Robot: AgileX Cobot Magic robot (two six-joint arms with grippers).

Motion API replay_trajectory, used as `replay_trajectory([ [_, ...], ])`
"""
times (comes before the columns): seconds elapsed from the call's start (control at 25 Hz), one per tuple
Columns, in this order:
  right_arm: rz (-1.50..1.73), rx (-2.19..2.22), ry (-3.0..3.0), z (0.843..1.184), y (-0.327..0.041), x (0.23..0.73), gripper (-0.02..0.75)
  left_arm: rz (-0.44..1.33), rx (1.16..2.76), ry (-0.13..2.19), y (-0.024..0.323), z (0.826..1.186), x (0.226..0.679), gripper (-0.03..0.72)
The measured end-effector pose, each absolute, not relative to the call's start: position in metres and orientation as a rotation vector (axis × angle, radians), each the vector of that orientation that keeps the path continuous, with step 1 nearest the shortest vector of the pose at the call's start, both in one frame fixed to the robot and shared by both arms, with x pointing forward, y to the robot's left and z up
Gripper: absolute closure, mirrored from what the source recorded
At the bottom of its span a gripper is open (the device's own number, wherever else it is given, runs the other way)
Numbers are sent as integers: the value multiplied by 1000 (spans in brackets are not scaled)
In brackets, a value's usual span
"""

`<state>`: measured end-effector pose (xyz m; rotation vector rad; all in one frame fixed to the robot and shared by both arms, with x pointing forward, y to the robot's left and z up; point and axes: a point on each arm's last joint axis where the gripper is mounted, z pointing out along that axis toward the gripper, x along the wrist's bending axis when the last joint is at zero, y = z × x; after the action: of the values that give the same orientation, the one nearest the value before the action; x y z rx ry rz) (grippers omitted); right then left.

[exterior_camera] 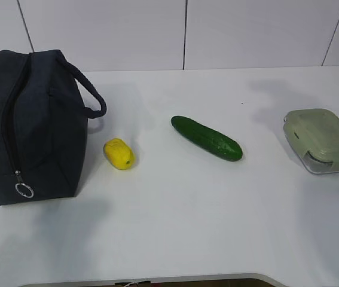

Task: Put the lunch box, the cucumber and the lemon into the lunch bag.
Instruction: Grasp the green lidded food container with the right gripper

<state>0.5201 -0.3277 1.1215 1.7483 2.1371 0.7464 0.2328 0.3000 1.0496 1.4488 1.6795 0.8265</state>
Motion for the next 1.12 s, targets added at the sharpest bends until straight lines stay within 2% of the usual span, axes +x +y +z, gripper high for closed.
replay_trajectory([
  [0.36, 790, 1797, 2349, 1089, -356, 570, 175, 826, 1449, 1680, 300, 1050, 233, 446],
  [0.64, 819, 1847, 2301, 1071, -394, 619, 174, 826, 1449, 1680, 300, 1050, 233, 446],
  [0.88, 911, 1938, 2232, 1051, -426, 627, 174, 826, 1449, 1680, 300, 1050, 233, 446],
  [1.12, 1037, 1949, 2232, 1033, -431, 630, 174, 826, 1449, 1680, 300, 1050, 233, 446],
])
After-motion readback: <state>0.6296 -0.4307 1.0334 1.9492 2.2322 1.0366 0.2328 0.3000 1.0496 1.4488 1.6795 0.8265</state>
